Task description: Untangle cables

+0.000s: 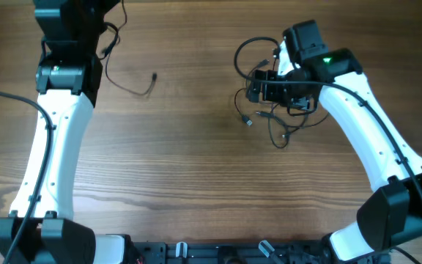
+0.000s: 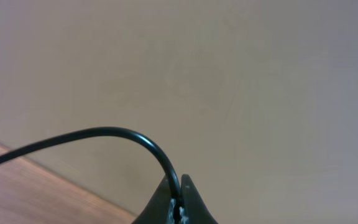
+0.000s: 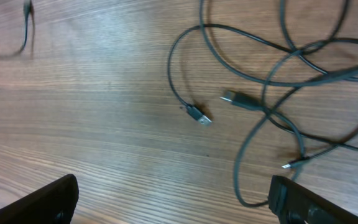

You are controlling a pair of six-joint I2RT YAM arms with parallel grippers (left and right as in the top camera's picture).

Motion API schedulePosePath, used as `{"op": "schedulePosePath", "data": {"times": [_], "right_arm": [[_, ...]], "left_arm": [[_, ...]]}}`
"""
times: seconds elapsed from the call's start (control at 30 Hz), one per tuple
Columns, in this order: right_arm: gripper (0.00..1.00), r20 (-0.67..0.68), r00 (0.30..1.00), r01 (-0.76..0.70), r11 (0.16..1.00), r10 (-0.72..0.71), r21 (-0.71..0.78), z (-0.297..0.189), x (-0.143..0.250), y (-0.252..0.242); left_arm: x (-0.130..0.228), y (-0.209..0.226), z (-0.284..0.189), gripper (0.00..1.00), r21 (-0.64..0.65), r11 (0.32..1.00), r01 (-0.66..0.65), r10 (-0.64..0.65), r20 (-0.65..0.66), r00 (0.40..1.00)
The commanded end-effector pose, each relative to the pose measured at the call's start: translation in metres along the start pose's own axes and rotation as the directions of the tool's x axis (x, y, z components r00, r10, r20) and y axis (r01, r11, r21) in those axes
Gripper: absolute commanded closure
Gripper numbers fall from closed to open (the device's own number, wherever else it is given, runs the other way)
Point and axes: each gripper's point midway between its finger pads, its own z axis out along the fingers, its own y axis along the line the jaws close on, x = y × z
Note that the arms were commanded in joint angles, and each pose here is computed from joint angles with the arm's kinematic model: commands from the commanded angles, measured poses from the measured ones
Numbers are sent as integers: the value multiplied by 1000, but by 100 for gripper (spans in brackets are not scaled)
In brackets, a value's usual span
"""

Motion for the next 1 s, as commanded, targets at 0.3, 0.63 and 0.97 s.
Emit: {"op": "schedulePosePath", "data": {"times": [0.3, 0.63, 0.97], "right_arm": [[0, -67, 997, 42, 999, -43, -10, 4, 21, 14], [0, -101, 994, 43, 998, -46, -35, 4, 29, 17], [0, -107, 993, 42, 998, -48, -50, 3, 30, 20]], "left_arm": [[8, 156, 76, 96, -297, 909, -293, 315, 27, 949], [-17, 349, 7, 0, -636, 686, -354, 263, -236, 935], [159, 354, -6, 0, -751, 637, -175, -253, -417, 873]]}}
